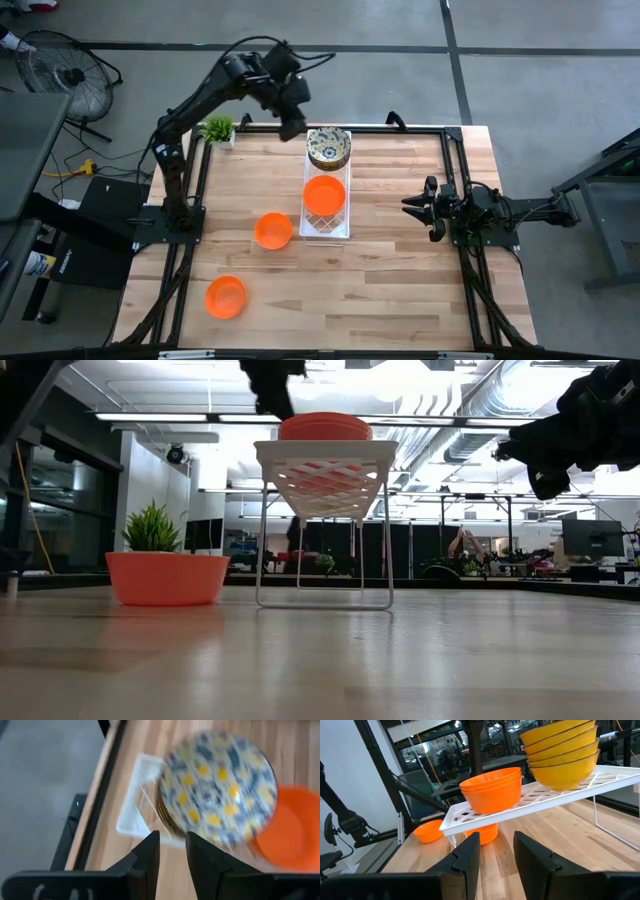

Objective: Pick & Place Mini bowls
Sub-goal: Stack the orange bowl on top of the orange bowl on the shelf

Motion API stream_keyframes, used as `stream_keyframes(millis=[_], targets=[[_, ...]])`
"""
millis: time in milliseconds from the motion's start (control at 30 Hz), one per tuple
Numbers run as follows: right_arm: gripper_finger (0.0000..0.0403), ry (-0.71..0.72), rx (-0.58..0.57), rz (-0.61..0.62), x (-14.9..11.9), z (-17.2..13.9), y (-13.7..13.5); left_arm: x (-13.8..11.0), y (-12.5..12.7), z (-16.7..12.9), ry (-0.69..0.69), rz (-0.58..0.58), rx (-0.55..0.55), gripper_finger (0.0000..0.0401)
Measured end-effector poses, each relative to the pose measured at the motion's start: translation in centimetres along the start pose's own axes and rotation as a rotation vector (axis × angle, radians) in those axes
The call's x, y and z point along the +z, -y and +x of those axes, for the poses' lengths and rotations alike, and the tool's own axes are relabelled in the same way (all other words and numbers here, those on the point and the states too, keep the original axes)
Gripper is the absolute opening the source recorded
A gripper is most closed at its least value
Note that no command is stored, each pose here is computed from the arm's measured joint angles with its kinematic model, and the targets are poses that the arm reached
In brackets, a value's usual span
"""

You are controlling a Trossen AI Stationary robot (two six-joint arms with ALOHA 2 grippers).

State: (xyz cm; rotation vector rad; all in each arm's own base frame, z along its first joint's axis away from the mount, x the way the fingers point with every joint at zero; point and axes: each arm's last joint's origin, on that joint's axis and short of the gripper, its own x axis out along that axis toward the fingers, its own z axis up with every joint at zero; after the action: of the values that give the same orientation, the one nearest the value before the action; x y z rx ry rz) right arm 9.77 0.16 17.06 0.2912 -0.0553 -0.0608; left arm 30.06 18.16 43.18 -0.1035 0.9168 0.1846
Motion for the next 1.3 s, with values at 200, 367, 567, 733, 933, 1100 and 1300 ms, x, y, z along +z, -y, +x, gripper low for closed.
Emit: stream_keyframes(millis=[200, 367, 567, 733, 933, 1100, 1300], targets=[[0.0107, 0.0, 0.0, 0.0, 0.0, 0.0, 0.0, -2.0, 2.1, -2.7, -0.15, 0.121, 0.017, 0.0092], [0.0107, 0.0, 0.0, 0.0, 0.0, 0.0, 0.0, -2.7, 4.2, -4.7, -0.138, 0.234, 0.041, 0.0092], [0.0107, 0.001, 0.0, 0.0, 0.0, 0.0, 0.0, -3.8, 6.4, -6.8, -0.107, 0.303, 0.045, 0.0092], [0.0107, 0.001, 0.0, 0.0, 0.0, 0.0, 0.0, -5.8, 8.6, -7.0, -0.146, 0.357, 0.001, 0.0092], [0.0107, 0.001, 0.001, 0.0, 0.0, 0.0, 0.0, -9.2, 11.8, -5.8, -0.254, 0.428, -0.061, 0.0092], [0.0107, 0.0, 0.001, 0.0, 0.0, 0.0, 0.0, -12.6, 14.3, -4.7, -0.297, 0.462, -0.113, 0.0092], [0.0107, 0.001, 0.001, 0.0, 0.0, 0.0, 0.0, -16.5, 16.2, -3.2, -0.329, 0.443, -0.152, 0.0092]])
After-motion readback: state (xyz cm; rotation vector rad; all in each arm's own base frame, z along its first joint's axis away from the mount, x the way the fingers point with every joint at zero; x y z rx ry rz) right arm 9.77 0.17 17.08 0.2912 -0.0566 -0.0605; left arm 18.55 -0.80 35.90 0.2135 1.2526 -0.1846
